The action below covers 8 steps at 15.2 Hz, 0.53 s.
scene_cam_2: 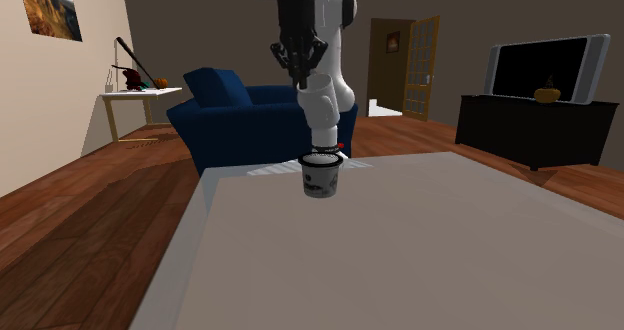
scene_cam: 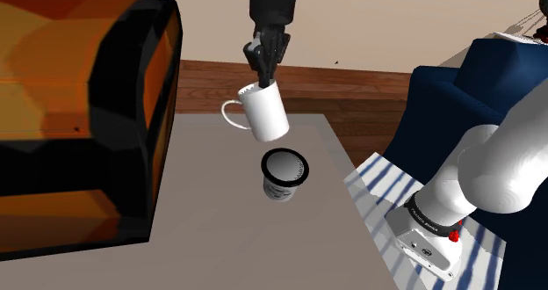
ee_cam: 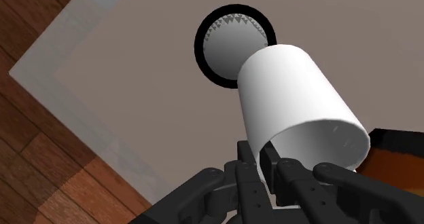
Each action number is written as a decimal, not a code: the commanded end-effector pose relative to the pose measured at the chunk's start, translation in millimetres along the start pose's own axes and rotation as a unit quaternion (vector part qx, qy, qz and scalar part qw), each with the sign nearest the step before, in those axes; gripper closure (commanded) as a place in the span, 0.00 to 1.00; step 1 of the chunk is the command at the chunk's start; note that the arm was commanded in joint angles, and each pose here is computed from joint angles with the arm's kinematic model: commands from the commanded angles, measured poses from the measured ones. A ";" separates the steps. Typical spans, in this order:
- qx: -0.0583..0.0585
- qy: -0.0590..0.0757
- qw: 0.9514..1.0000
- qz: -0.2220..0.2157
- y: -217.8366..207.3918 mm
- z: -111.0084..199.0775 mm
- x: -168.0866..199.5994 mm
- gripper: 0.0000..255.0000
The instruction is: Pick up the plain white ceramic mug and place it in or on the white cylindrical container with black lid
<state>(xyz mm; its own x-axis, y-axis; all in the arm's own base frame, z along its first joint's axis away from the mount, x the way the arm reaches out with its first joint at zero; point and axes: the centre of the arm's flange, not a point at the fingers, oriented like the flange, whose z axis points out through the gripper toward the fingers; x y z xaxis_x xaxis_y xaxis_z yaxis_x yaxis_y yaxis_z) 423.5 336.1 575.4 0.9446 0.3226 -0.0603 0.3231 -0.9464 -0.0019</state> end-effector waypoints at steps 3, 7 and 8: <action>0.000 0.000 1.000 0.001 11.5 -6.4 -54.7 1.00; 0.000 0.000 1.000 0.001 15.6 6.3 -73.0 1.00; 0.000 0.000 1.000 0.001 15.6 11.6 -72.6 1.00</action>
<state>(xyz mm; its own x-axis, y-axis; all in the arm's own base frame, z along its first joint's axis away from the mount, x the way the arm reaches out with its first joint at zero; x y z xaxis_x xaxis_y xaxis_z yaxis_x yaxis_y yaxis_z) 359.7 297.6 573.3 0.9449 0.3217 -0.0604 0.3221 -0.9467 -0.0026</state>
